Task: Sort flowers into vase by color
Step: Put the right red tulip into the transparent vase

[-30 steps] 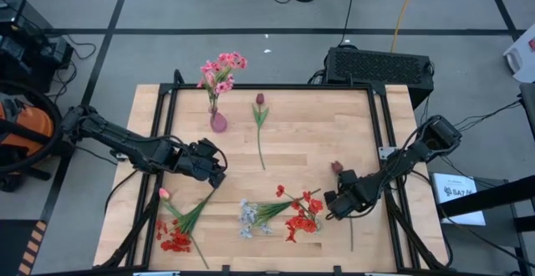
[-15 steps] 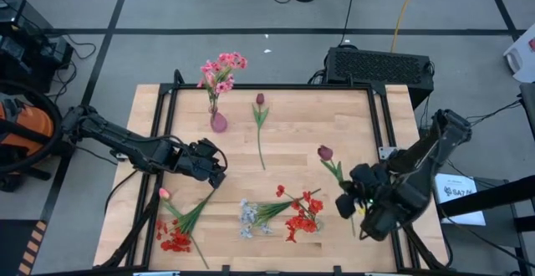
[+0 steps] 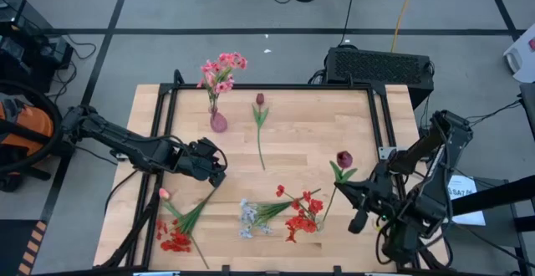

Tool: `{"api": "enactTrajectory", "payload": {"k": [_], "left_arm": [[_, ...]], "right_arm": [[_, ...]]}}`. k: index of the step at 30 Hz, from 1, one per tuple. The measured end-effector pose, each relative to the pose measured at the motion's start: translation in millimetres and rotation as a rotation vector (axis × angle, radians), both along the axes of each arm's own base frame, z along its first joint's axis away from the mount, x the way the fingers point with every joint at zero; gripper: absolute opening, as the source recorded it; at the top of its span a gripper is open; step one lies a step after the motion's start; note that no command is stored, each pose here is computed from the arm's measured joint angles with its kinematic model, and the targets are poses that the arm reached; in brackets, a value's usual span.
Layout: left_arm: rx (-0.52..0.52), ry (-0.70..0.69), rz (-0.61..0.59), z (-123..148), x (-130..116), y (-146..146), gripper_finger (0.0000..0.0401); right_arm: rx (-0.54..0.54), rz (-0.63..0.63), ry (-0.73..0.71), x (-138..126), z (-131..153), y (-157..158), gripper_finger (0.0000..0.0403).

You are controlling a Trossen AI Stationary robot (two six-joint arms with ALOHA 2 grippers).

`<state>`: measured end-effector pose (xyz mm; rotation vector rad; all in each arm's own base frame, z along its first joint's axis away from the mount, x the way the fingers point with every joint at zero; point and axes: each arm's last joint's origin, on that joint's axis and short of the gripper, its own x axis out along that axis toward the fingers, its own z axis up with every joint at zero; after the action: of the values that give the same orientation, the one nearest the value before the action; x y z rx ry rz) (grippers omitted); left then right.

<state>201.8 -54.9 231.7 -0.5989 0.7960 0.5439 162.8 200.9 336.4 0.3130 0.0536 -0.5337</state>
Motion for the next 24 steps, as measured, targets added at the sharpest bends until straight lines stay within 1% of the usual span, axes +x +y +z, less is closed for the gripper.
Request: {"api": "enactTrajectory", "payload": {"k": [2, 5, 13, 19, 24], "left_arm": [[0.001, 0.0, 0.0, 0.0, 0.0, 0.0, 0.021], [0.01, 0.0, -0.001, 0.0, 0.0, 0.2, 0.021], [0.023, -0.005, 0.008, 0.2, 0.1, 0.8, 0.021], [0.023, -0.005, 0.008, 0.3, 0.1, 0.8, 0.021], [0.023, -0.005, 0.008, 0.2, 0.1, 0.8, 0.021]], "right_arm": [[-0.037, 0.0, -0.015, 1.5, 0.5, 4.5, 0.0], [-0.083, 0.0, 0.001, 7.2, -4.0, 11.3, 0.0], [-0.088, -0.017, 0.011, 21.8, -28.2, 27.5, 0.0], [-0.123, -0.014, 0.04, 27.5, -42.9, 36.2, 0.0], [-0.163, -0.013, 0.069, 36.3, -64.9, 49.4, 0.0001]]}}
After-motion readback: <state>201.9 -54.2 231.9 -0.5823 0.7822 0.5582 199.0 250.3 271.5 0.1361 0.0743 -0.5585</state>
